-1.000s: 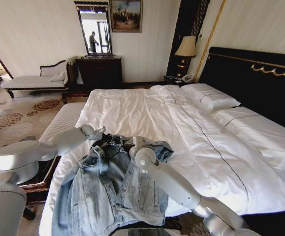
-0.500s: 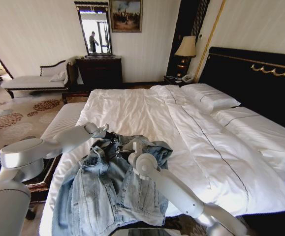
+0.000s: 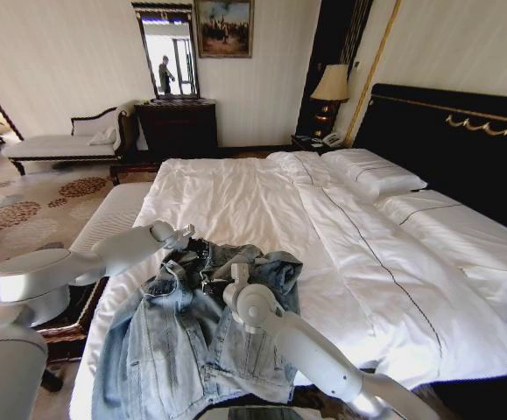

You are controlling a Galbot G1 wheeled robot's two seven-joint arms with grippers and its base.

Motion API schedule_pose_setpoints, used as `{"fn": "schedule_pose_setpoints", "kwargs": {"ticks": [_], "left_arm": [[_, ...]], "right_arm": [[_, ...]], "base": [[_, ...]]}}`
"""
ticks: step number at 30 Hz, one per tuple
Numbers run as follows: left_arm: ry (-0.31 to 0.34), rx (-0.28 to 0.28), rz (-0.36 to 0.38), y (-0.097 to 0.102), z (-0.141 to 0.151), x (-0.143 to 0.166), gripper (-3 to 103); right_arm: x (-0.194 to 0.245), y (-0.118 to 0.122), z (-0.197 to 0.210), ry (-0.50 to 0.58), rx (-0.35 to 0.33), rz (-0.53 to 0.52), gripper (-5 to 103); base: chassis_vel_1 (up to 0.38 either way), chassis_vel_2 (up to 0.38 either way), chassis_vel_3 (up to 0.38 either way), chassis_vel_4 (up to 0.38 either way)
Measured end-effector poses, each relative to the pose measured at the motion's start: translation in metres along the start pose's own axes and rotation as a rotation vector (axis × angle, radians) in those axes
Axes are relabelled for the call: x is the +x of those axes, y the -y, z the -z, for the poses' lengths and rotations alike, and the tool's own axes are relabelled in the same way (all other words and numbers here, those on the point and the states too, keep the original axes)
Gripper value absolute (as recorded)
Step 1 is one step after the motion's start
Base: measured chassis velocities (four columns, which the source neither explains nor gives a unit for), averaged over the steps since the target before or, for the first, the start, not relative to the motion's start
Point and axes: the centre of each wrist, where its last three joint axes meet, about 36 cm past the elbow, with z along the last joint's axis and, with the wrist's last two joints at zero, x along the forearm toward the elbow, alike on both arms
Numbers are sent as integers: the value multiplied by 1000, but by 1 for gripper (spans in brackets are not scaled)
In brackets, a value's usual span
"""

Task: Pick up the clothes from the bed and hang them on the clothes hanger.

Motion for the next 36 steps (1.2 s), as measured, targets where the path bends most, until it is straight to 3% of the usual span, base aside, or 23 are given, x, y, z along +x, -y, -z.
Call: {"fn": "schedule_pose_setpoints", "kwargs": {"ticks": [7, 9, 13, 16, 18, 19, 21, 24, 26, 28, 29, 31, 33, 34, 36], "left_arm": [[-26, -16, 4, -6, -15, 14, 26], [-28, -18, 4, -7, -16, 14, 26], [-29, -31, 7, -12, -14, 19, 26], [-27, -32, 18, -12, -14, 20, 24], [-26, -29, 35, -11, -16, 25, 31], [-26, -29, 35, -11, -16, 25, 31], [-28, -32, 44, -10, -18, 30, 42], [-28, -38, 53, -9, -20, 37, 47], [-31, -46, 63, -8, -21, 42, 58], [-29, -49, 66, -8, -20, 44, 58], [-17, -53, 81, -7, -19, 50, 70], [10, -51, 110, -6, -15, 60, 75], [64, -8, 185, -3, -13, 79, 85], [64, -8, 185, -3, -13, 79, 85], [121, 64, 259, 3, -14, 96, 90]], "right_arm": [[-3, 0, 0, -4, 5, -7, 5], [-3, 0, 0, -4, 6, -6, 9], [-4, -1, 3, 0, 12, -9, 31], [-4, -1, 3, 0, 13, -11, 36], [-3, 2, 5, 4, 14, -19, 47], [-3, 2, 5, 4, 14, -19, 47], [-1, 5, 8, 11, 13, -25, 58], [1, 8, 11, 17, 12, -28, 63], [3, 10, 14, 23, 14, -32, 74], [4, 11, 15, 26, 14, -33, 74], [7, 13, 18, 34, 12, -37, 85], [10, 17, 21, 46, 9, -43, 90], [15, 24, 24, 62, 12, -53, 99], [15, 24, 24, 62, 12, -53, 99], [18, 33, 26, 87, 35, -68, 100]], "base": [[0, 0, 0, 0], [0, 0, 0, 0], [0, 0, 0, 0], [0, 0, 0, 0], [0, 0, 0, 0], [0, 0, 0, 0], [0, 0, 0, 0], [0, 0, 0, 0], [0, 0, 0, 0], [0, 0, 0, 0], [0, 0, 0, 0], [0, 0, 0, 0], [0, 0, 0, 0], [0, 0, 0, 0], [0, 0, 0, 0]]}}
